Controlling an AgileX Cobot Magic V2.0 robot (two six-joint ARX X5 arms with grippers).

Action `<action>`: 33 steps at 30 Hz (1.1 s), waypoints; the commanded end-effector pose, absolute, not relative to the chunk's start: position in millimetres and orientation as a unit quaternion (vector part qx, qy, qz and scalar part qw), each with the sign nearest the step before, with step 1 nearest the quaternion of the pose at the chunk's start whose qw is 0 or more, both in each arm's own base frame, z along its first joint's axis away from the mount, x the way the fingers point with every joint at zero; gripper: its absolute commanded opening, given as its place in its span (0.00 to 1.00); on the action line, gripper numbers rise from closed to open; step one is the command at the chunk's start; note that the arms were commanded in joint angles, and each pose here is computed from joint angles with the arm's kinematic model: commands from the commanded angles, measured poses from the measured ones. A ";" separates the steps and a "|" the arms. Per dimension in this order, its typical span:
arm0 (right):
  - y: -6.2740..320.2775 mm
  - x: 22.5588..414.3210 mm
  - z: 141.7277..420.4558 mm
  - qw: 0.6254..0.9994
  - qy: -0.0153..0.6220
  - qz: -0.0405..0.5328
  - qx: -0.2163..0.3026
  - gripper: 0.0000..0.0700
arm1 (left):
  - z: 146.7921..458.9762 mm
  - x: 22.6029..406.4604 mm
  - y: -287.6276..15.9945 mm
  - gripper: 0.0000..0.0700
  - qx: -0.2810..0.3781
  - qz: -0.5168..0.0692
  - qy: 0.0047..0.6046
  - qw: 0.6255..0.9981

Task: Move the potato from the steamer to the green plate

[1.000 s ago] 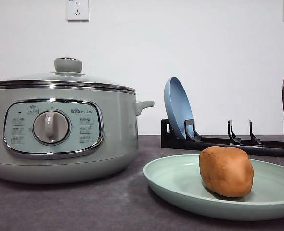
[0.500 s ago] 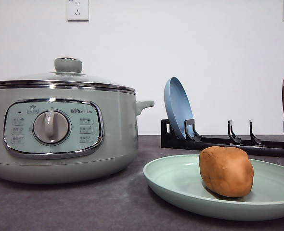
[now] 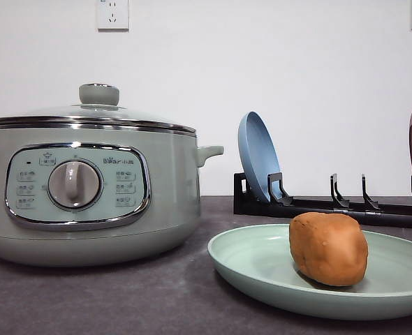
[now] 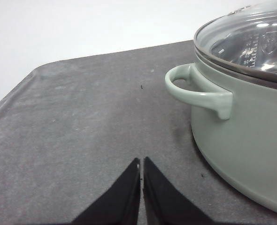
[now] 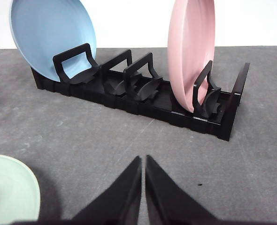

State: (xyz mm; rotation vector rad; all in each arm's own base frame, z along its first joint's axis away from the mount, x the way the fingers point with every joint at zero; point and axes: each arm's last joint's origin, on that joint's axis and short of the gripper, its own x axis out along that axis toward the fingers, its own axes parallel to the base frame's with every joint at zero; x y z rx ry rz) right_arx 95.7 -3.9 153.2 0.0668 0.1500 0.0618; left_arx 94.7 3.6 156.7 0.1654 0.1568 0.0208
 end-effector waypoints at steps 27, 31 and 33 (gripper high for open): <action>-4.2 95.8 152.1 0.996 0.075 0.029 0.031 0.00 | 149.3 95.5 3.7 0.00 0.079 0.010 0.091 0.993; -4.2 95.8 152.1 0.996 0.075 0.029 0.031 0.00 | 149.3 95.5 3.7 0.00 0.079 0.010 0.090 0.993; -4.2 95.8 152.1 0.996 0.075 0.029 0.031 0.00 | 149.3 95.5 3.7 0.00 0.079 0.010 0.091 0.993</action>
